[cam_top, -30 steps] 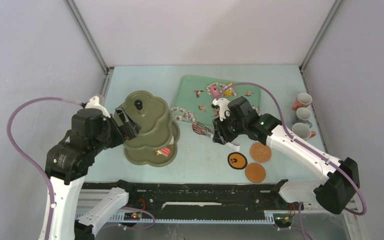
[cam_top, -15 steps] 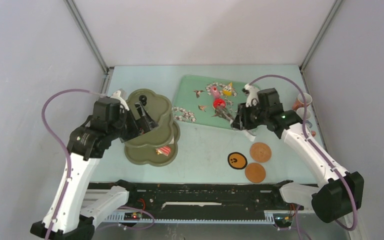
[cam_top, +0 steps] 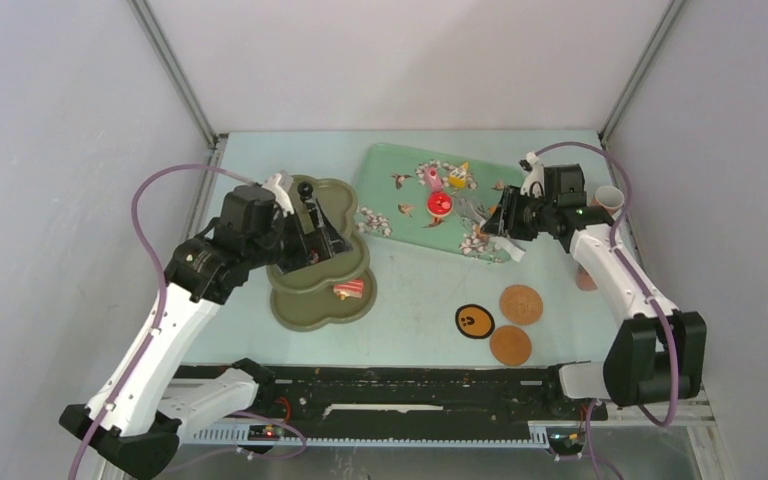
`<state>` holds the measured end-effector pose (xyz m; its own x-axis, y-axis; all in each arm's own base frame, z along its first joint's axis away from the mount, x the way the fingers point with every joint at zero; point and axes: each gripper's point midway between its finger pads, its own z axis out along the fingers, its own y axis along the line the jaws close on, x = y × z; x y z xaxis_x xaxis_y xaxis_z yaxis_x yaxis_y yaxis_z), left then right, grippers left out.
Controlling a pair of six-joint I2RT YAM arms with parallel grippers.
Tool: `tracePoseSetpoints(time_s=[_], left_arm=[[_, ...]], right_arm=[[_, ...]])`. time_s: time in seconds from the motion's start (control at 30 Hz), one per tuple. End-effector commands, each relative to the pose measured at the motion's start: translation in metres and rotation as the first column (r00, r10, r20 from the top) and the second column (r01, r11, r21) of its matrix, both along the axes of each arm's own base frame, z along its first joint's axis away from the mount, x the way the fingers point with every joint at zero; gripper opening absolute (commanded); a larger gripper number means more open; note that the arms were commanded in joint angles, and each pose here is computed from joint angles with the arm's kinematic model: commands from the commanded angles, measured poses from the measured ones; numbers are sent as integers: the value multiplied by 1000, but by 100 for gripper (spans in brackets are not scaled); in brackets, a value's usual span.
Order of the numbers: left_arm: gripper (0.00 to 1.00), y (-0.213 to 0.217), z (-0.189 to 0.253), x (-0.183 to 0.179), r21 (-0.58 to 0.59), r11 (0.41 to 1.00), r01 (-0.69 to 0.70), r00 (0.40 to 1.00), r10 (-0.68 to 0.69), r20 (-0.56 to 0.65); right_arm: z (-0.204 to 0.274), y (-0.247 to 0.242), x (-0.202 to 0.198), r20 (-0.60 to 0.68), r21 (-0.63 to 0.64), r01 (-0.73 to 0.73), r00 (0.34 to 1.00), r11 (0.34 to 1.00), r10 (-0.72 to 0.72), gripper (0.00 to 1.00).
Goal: Serve the afternoon tea
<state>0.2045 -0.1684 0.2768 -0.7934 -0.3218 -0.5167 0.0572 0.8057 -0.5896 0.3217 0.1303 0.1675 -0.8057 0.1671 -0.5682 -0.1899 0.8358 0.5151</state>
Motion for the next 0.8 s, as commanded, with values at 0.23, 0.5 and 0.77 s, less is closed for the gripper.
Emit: tracePoseSetpoints(time_s=[0.23, 0.5, 0.77], left_arm=[[99, 5, 34, -18, -32, 998, 56, 987, -50, 150], [100, 34, 45, -41, 52, 998, 41, 970, -52, 238], [100, 70, 86, -38, 174, 982, -69, 931, 1, 365]], right_arm=[[12, 8, 70, 73, 51, 13, 997, 999, -17, 47], [11, 13, 111, 101, -13, -12, 995, 1000, 13, 48], [5, 27, 143, 93, -149, -88, 990, 985, 102, 48]])
